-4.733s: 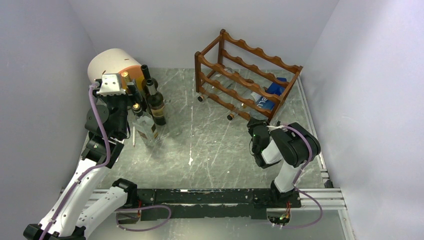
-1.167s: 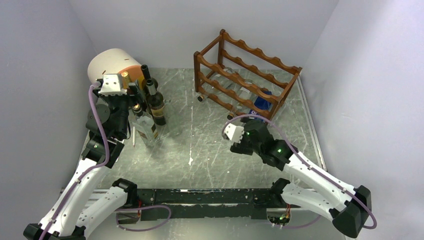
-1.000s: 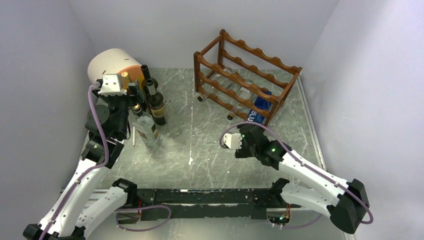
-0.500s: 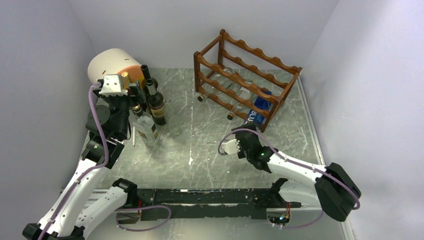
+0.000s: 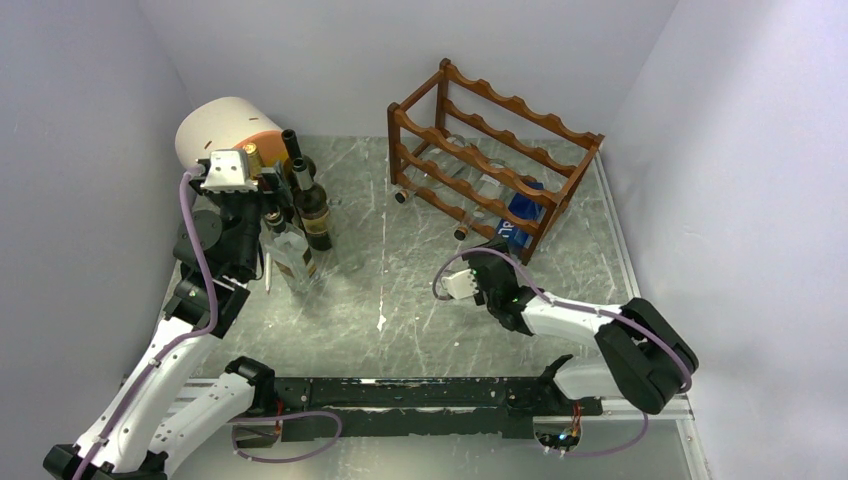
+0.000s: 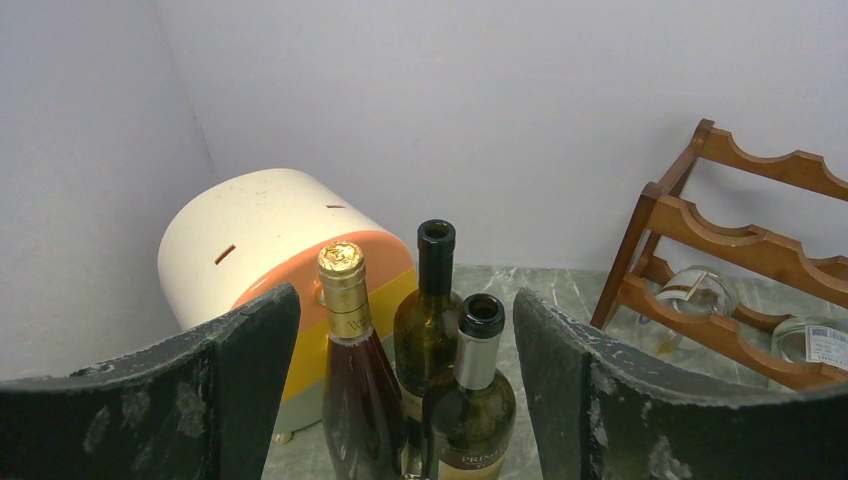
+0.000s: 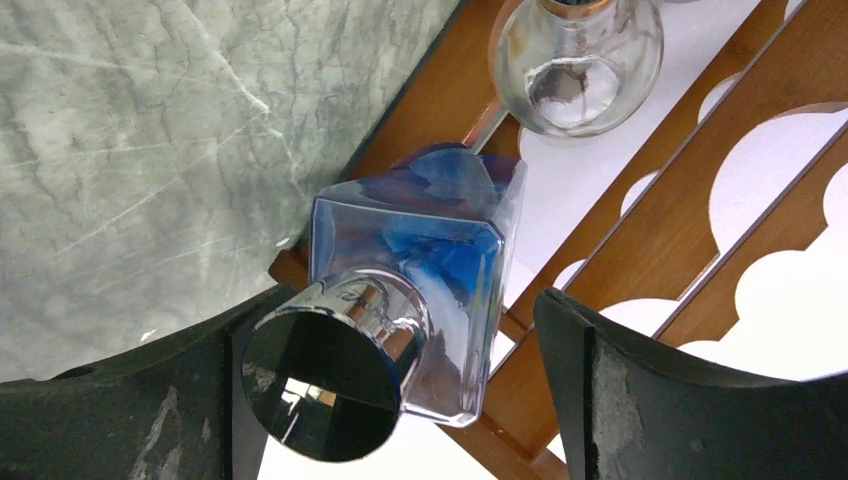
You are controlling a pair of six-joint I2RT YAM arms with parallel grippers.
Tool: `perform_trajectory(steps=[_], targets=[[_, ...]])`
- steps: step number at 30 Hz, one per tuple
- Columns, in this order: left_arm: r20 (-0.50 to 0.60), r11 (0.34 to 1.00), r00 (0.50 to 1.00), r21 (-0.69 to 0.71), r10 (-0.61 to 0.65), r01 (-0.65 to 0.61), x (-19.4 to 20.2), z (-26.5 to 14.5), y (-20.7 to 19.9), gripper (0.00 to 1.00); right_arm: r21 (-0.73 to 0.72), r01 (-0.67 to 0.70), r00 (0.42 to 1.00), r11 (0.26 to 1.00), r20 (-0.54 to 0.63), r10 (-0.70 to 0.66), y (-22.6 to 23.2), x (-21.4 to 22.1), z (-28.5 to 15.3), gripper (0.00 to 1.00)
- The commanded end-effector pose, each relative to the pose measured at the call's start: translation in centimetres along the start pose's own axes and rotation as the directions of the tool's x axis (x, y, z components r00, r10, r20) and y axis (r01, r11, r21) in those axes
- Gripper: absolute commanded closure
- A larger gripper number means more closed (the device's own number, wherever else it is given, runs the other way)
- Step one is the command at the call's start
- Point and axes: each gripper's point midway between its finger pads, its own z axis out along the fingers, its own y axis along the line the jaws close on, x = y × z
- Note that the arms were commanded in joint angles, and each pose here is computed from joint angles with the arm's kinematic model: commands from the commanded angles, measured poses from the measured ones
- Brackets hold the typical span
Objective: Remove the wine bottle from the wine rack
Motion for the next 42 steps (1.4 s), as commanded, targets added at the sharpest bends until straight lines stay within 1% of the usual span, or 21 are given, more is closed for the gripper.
perform_trajectory(steps=[1, 3, 7, 10, 16, 18, 21, 26, 28, 31, 33, 42], targets=[[0.041, 1.0, 0.999, -0.016, -0.007, 0.008, -1.5, -0.2, 0.3, 0.18, 0.04, 0.0, 1.0, 0.999, -0.004, 0.0, -1.3, 0.0, 0.4, 0.13], [0.043, 1.0, 0.999, -0.016, -0.008, 0.009, -1.6, -0.3, 0.3, 0.17, 0.056, -0.014, 1.0, 0.998, -0.009, 0.014, -1.6, 0.2, 0.6, 0.2], [0.044, 1.0, 0.999, -0.016, -0.007, 0.007, -1.6, -0.3, 0.3, 0.18, 0.052, -0.014, 1.0, 0.999, -0.01, 0.015, -1.5, 0.2, 0.8, 0.27], [0.043, 1.0, 0.999, -0.018, -0.005, 0.006, -1.5, -0.3, 0.3, 0.17, 0.054, -0.026, 1.0, 0.998, -0.002, 0.027, -1.4, 0.1, 0.8, 0.36], [0.044, 1.0, 0.999, -0.021, -0.003, 0.003, -1.5, -0.3, 0.3, 0.17, 0.04, -0.02, 0.999, 0.999, 0.035, 0.019, -0.9, -0.3, 0.0, 0.59], [0.042, 1.0, 0.999, -0.023, -0.002, 0.003, -1.4, -0.3, 0.3, 0.17, 0.037, 0.005, 0.999, 0.999, 0.045, -0.007, -0.5, -0.7, -0.5, 0.66], [0.039, 1.0, 0.999, -0.02, 0.001, 0.0, -1.3, -0.2, 0.2, 0.17, 0.029, 0.041, 0.997, 0.999, 0.067, -0.043, 0.2, -1.3, -1.4, 0.7], [0.03, 1.0, 1.0, -0.018, 0.009, -0.008, -1.0, 0.0, 0.1, 0.18, 0.049, 0.043, 0.996, 0.998, 0.071, -0.047, 0.0, -1.8, -3.4, 0.76], [0.028, 1.0, 1.0, -0.019, 0.011, -0.01, -0.9, 0.0, 0.1, 0.18, 0.057, 0.034, 0.995, 0.998, 0.09, -0.039, -0.3, -2.7, -4.5, 0.78], [0.026, 1.0, 1.0, -0.021, 0.015, -0.015, -0.8, 0.1, 0.1, 0.18, -0.001, 0.007, 0.99, 1.0, 0.138, -0.007, -0.1, -4.6, -6.2, 0.79], [0.024, 1.0, 1.0, -0.022, 0.016, -0.016, -0.7, 0.1, 0.1, 0.18, -0.032, -0.017, 0.986, 0.999, 0.168, 0.022, 0.1, -5.9, -7.4, 0.83], [0.014, 0.999, 1.0, -0.023, 0.026, -0.025, -0.3, 0.4, 0.0, 0.18, -0.012, -0.077, 0.952, 0.997, 0.296, 0.077, -0.9, -11.5, -13.2, 0.86]])
